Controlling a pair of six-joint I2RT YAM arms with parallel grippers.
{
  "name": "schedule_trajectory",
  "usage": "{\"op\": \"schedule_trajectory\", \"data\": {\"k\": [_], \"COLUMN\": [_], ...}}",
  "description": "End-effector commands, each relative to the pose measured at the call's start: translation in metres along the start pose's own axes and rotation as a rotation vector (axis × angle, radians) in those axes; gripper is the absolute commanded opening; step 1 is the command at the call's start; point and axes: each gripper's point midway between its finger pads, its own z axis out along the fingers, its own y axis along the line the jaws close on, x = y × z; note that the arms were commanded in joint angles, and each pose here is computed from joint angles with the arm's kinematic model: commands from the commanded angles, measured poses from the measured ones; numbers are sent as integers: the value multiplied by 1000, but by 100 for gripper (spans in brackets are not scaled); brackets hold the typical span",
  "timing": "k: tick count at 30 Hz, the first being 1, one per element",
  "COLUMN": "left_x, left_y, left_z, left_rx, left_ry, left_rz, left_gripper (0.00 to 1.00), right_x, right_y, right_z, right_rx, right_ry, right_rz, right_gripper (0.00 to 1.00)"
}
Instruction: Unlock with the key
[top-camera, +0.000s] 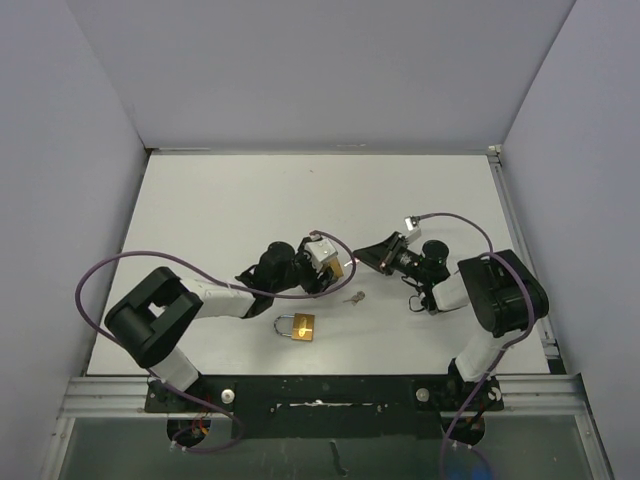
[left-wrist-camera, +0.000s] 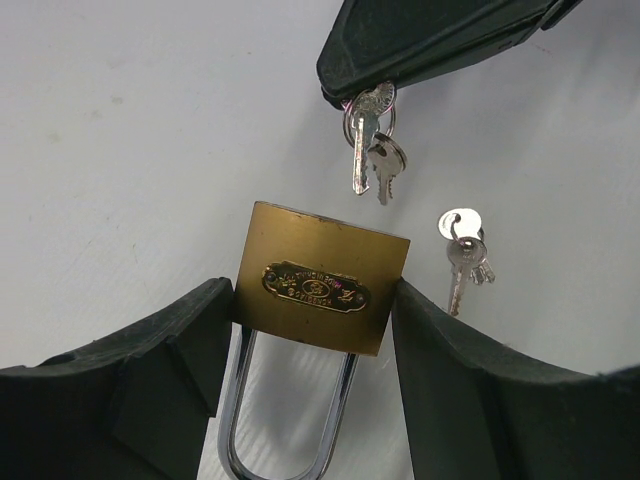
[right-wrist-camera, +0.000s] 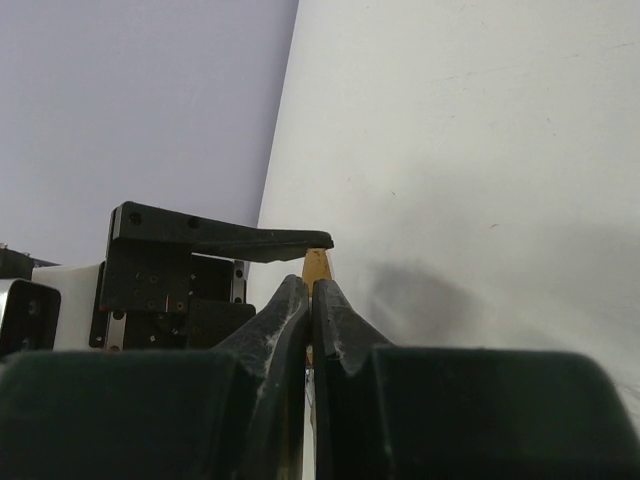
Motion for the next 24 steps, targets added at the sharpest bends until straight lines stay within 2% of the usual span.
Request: {"op": "schedule_trajectory", "data": {"k": [1,11,24], "left_x": [-61,-62,-67], "left_y": [8,-2,-7], "left_z": [2,-8,-11], "left_rx": [-45,-14,8], "left_ry": [-235,-333,-370], "left_rz": [73,111,100], "left_gripper": [0,0,0], "right_x": [-13,-9,-3], "right_y": [28,32,30], "right_z": [2,2,4], "right_rx": [-56,-10,-12], "right_ry": [-95,-113,-101], "right_rz": [-127,-185,-189], "right_gripper": [0,0,0]}}
